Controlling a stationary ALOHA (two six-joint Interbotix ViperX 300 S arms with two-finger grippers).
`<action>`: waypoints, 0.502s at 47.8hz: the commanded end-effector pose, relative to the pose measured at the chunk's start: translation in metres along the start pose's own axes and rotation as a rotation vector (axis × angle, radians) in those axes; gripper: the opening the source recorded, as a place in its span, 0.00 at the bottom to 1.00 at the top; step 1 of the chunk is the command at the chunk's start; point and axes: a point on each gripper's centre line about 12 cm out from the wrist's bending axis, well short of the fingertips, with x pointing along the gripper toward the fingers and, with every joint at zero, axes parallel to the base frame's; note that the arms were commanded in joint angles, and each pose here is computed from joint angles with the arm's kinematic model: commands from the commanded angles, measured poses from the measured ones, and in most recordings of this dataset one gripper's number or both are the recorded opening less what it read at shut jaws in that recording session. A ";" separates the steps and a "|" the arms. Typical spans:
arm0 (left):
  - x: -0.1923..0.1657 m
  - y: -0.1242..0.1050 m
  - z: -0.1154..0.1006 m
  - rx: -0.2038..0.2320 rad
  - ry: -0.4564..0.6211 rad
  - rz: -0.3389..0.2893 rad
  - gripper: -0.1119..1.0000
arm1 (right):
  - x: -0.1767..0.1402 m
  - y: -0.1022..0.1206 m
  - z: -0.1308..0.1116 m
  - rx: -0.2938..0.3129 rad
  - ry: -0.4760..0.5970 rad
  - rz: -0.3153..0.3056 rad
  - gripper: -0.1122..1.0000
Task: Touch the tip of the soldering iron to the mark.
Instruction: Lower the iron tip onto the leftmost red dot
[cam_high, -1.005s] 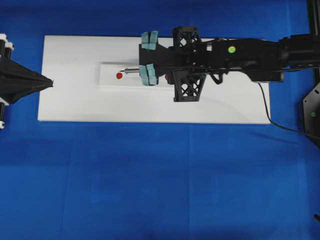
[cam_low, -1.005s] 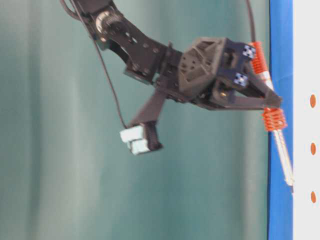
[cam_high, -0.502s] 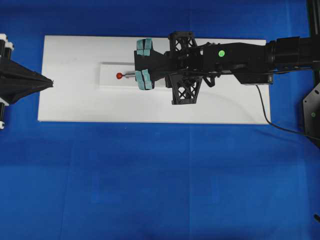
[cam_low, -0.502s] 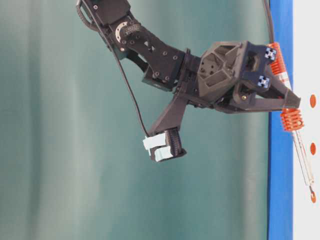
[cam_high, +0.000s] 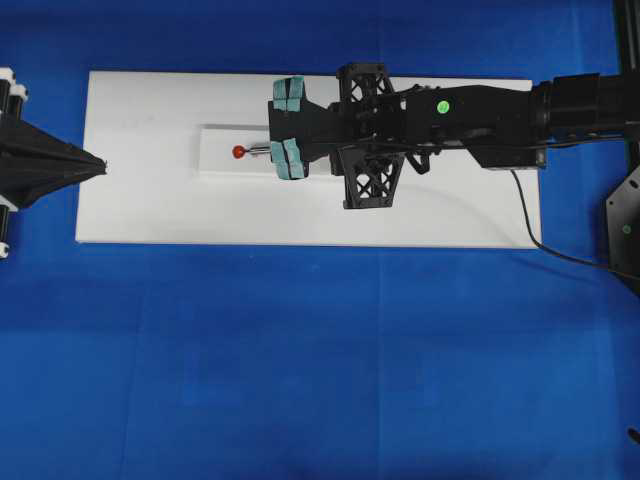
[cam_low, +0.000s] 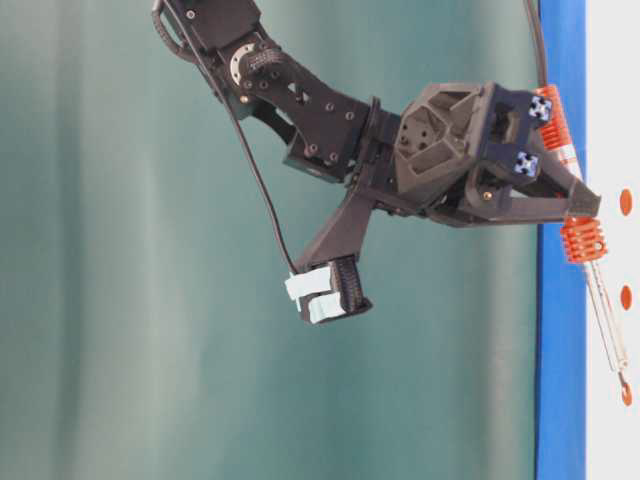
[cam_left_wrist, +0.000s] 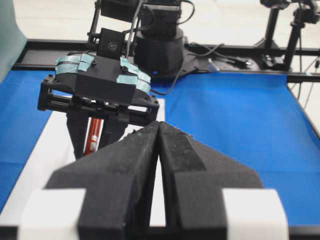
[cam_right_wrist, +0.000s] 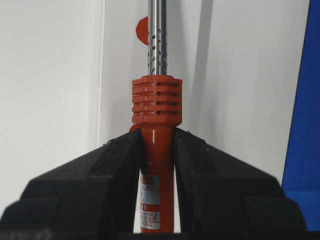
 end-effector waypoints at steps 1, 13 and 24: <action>0.001 0.000 0.005 0.003 -0.018 -0.002 0.10 | -0.011 -0.003 0.012 0.004 -0.044 -0.004 0.16; 0.001 0.000 0.005 0.001 -0.018 -0.002 0.10 | -0.011 -0.003 0.012 0.004 -0.044 -0.004 0.16; 0.001 0.000 0.004 0.001 -0.017 -0.002 0.10 | -0.011 -0.003 0.011 0.005 -0.045 -0.005 0.16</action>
